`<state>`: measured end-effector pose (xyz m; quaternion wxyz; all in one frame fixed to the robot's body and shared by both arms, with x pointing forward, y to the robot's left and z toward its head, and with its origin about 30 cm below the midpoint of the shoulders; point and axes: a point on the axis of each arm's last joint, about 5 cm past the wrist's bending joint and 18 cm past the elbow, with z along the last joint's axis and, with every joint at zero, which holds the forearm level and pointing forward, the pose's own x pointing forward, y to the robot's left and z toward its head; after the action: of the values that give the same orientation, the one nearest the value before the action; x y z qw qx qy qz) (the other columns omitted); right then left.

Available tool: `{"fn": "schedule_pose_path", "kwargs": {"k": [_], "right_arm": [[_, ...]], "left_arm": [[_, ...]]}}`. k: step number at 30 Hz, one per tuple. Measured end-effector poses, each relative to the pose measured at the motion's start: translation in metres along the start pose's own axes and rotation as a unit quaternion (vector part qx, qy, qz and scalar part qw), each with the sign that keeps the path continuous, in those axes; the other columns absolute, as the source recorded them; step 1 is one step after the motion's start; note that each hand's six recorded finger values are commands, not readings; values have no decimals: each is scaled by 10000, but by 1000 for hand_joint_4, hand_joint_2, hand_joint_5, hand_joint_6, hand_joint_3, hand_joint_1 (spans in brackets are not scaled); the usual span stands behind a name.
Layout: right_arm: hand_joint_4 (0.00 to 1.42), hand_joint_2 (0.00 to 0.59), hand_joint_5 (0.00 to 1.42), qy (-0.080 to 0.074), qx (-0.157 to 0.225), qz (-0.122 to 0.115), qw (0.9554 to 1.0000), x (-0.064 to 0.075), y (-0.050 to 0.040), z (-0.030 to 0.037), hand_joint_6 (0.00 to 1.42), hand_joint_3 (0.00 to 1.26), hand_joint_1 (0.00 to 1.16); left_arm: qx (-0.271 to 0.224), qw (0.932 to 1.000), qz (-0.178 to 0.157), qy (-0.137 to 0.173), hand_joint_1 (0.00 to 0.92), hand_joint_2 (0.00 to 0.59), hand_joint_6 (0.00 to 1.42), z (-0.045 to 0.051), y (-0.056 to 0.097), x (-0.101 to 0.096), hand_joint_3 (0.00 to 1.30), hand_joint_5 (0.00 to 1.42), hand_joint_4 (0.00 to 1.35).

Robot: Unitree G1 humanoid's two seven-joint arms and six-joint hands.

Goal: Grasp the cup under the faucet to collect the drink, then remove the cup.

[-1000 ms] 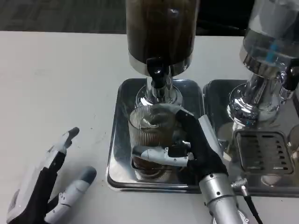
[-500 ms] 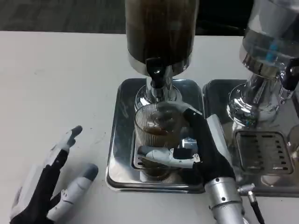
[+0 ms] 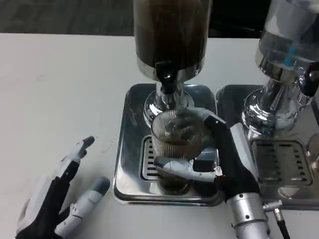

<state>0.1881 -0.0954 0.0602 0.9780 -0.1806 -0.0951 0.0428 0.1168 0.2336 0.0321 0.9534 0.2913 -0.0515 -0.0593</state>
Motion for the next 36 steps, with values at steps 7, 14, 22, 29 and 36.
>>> {"fn": "schedule_pose_path", "kwargs": {"k": [7,14,22,29,36], "right_arm": [[765,99,854,97,4,-17,10000,-88,-58,-30,1252,705,1116],[769,103,864,78,38,-120,9999,-162,-108,-4,1256,712,1114],[794,95,875,-120,76,-180,9997,-221,-170,89,1290,729,1104],[806,94,892,-101,82,-134,9998,-274,-193,109,1295,741,1103],[833,86,912,-269,70,-124,9995,-320,-283,174,1313,757,1098]], "left_arm": [[56,10000,-36,-19,0,153,0,1,6,6,85,79,0],[463,9983,-263,-236,0,152,0,39,64,28,86,60,0],[1071,9922,-416,-476,0,150,0,134,211,11,58,4,0],[1595,9846,-485,-529,0,150,0,219,402,-82,74,6,0],[1863,9798,-630,-351,0,150,0,239,483,-276,81,8,0]]}}
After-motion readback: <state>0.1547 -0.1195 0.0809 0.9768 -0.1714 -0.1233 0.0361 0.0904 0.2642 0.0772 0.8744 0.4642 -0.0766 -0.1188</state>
